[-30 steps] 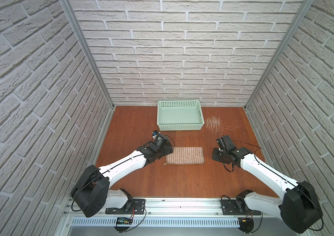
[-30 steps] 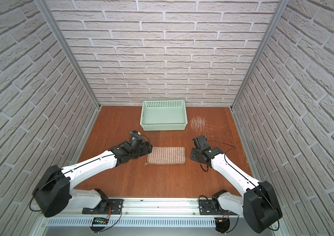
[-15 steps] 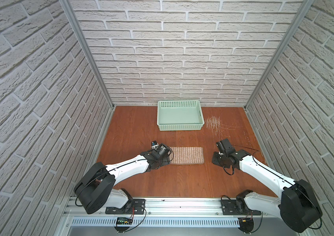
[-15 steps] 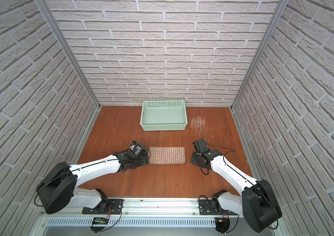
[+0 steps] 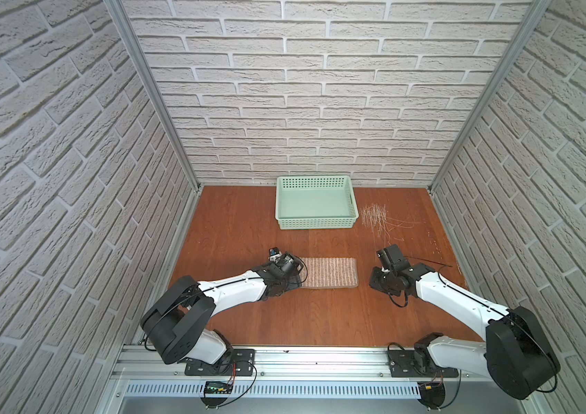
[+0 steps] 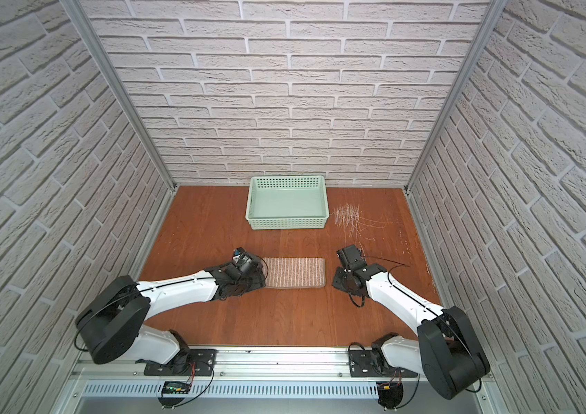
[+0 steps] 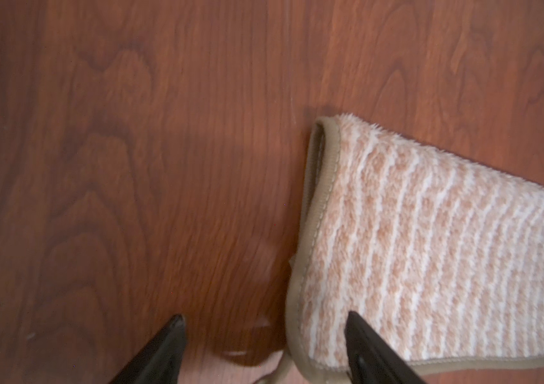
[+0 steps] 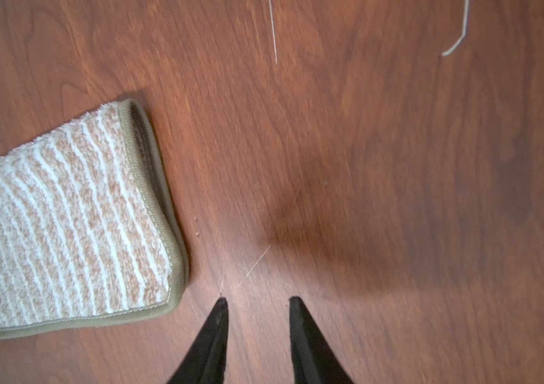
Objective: Fold the square dishcloth
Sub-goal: Fold the cleaning item at the center of the board.
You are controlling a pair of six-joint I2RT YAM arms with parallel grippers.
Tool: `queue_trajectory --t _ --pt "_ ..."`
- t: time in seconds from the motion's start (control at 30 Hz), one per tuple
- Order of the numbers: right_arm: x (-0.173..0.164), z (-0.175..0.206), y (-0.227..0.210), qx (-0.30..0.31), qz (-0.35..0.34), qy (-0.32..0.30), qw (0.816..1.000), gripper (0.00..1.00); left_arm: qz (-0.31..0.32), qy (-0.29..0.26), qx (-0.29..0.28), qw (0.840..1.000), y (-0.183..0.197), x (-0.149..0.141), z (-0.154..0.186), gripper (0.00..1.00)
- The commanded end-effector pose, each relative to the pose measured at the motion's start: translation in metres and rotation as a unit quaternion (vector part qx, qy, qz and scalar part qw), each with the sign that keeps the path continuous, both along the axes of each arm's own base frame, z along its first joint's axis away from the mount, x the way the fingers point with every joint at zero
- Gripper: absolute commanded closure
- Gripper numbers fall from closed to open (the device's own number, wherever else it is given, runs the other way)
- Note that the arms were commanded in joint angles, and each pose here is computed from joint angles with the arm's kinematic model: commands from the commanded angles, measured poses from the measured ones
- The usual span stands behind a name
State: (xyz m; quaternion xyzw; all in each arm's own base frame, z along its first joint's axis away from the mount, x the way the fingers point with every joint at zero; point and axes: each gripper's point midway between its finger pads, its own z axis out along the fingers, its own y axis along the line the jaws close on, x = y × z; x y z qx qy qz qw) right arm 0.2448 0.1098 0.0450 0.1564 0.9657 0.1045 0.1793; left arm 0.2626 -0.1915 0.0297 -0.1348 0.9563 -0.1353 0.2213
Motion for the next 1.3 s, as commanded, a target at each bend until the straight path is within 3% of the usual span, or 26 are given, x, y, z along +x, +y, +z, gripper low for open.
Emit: queue_trajectory --t 0.0,0.53,1.0,1.13,1.27 --pt "0.001 -0.005 -0.001 0.009 -0.011 -0.003 1.0 0.66 -0.005 0.024 0.007 1.0 0.0 -0.007 -0.014 0.26" --pt "0.017 -0.015 0.034 0.098 0.006 -0.017 0.995 0.65 0.001 0.032 0.013 0.999 0.002 -0.008 -0.018 0.37" --pt "0.019 -0.042 0.043 0.113 -0.004 0.013 0.993 0.65 0.0 0.034 0.011 0.999 0.0 -0.007 -0.019 0.4" --pt "0.016 -0.05 0.045 0.115 -0.006 0.026 0.993 0.68 0.003 0.032 0.012 0.999 0.002 -0.007 -0.018 0.4" --pt "0.016 -0.051 0.042 0.106 -0.007 0.026 0.994 0.79 0.006 0.03 0.013 0.999 0.003 -0.006 -0.017 0.41"
